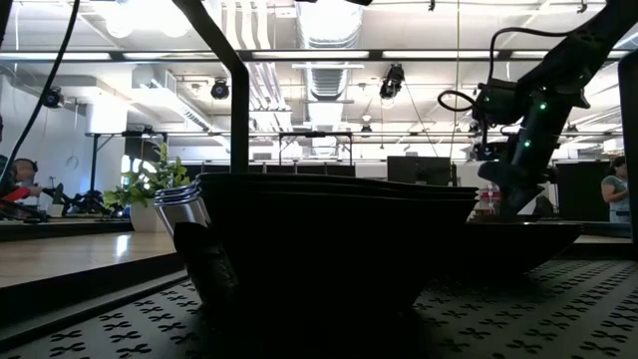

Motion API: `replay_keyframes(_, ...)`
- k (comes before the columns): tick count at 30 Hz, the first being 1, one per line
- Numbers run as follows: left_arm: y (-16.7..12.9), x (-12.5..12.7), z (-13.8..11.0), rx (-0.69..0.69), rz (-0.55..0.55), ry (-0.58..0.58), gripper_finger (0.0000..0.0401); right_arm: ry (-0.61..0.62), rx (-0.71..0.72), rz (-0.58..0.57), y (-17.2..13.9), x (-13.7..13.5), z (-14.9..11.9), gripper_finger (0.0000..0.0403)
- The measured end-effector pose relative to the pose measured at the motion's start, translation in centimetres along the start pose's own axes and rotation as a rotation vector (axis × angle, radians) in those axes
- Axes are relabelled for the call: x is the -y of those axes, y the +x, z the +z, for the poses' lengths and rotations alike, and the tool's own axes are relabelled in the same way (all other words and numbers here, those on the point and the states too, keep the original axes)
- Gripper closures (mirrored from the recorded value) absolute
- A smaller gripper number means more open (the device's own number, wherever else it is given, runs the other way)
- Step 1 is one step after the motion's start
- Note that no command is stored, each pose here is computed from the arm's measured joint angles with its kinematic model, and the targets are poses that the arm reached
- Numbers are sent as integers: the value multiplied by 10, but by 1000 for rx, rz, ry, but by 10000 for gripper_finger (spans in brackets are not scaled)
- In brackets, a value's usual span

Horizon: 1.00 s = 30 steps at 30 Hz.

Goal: Pick & Place Mini shaped plates
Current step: Stack the distorted square plate on top of the other distorted square plates on the shelf

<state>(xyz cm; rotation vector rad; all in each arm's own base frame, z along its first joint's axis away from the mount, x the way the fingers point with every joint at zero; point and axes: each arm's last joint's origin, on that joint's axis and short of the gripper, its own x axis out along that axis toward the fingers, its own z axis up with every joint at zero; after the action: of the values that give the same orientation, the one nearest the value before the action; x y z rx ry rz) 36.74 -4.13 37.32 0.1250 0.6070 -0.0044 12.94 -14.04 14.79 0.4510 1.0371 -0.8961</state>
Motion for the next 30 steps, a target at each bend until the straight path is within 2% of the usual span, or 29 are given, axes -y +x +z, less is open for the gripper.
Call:
replay_keyframes(3,0,0,0,0,0,2,339,-6,0,-4,0,0,-1,387)
replay_keyframes(9,0,0,0,0,0,3,339,-56,-13,-23,-2,1,1,394)
replay_keyframes(15,0,0,0,0,0,2,339,-89,-11,-9,-17,-5,17,395)
replay_keyframes(21,-4,-1,1,5,0,0,339,-183,0,42,-39,-27,31,395)
replay_keyframes(26,-11,-2,2,10,0,-2,339,-270,23,13,-63,-52,39,395)
replay_keyframes(30,-19,-3,3,16,26,-3,339,-351,53,65,-84,-77,39,395)
